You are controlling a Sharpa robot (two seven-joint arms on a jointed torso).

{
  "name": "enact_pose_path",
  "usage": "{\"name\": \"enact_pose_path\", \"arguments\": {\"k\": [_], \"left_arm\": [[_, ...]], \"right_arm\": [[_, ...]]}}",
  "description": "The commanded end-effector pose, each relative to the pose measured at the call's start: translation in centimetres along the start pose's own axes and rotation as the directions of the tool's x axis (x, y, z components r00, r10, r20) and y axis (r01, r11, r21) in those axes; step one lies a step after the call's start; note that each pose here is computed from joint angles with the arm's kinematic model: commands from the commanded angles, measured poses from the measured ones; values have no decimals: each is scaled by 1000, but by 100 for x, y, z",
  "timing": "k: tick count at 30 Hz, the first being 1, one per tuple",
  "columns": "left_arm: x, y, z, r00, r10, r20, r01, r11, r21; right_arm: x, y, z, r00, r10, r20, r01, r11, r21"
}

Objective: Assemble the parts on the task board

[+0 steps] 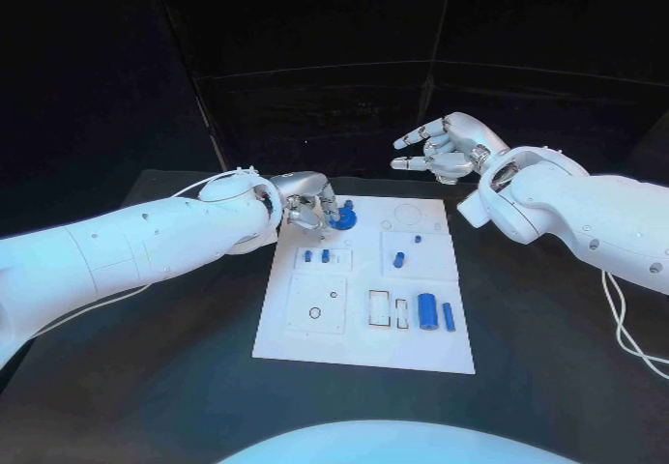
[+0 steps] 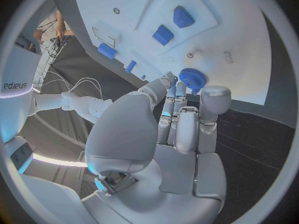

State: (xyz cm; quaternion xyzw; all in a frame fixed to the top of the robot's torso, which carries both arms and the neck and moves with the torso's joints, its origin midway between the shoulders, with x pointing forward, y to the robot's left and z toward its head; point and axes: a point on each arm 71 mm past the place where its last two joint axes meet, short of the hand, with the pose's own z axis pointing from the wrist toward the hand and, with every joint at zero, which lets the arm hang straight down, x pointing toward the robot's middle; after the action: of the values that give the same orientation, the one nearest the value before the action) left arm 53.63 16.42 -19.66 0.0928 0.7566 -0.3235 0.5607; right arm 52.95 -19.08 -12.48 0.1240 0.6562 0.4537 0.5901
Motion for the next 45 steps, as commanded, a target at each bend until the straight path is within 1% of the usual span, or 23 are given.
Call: {"name": "enact_pose_path", "arguments": {"k": [1, 5, 10, 18, 30, 36, 45], "left_arm": [[-14, 63, -45, 1000, -16, -15, 16, 999, -28], [-23, 141, -93, 1000, -17, -27, 15, 999, -51], [-11, 179, -105, 999, -18, -44, 15, 998, -65], [12, 231, -105, 998, -19, -53, 15, 996, -83], [74, 224, -54, 997, -23, -73, 17, 996, -86], [111, 225, -16, 995, -25, -93, 17, 996, -88], [141, 198, 18, 994, -26, -111, 17, 996, -84]], "right_arm": [[-12, 5, 1, 1000, -1, 2, 1, 1000, -5], [-10, 4, 4, 1000, -1, 2, 1, 1000, -5], [-7, 5, 6, 1000, -1, 1, 1, 1000, -5], [-5, 5, 7, 1000, 0, 1, 0, 1000, -5], [6, 11, 13, 1000, 1, -1, -1, 1000, -7], [11, 14, 16, 1000, 1, -1, -1, 1000, -8], [13, 17, 16, 1000, 2, -2, -2, 1000, -8]]}}
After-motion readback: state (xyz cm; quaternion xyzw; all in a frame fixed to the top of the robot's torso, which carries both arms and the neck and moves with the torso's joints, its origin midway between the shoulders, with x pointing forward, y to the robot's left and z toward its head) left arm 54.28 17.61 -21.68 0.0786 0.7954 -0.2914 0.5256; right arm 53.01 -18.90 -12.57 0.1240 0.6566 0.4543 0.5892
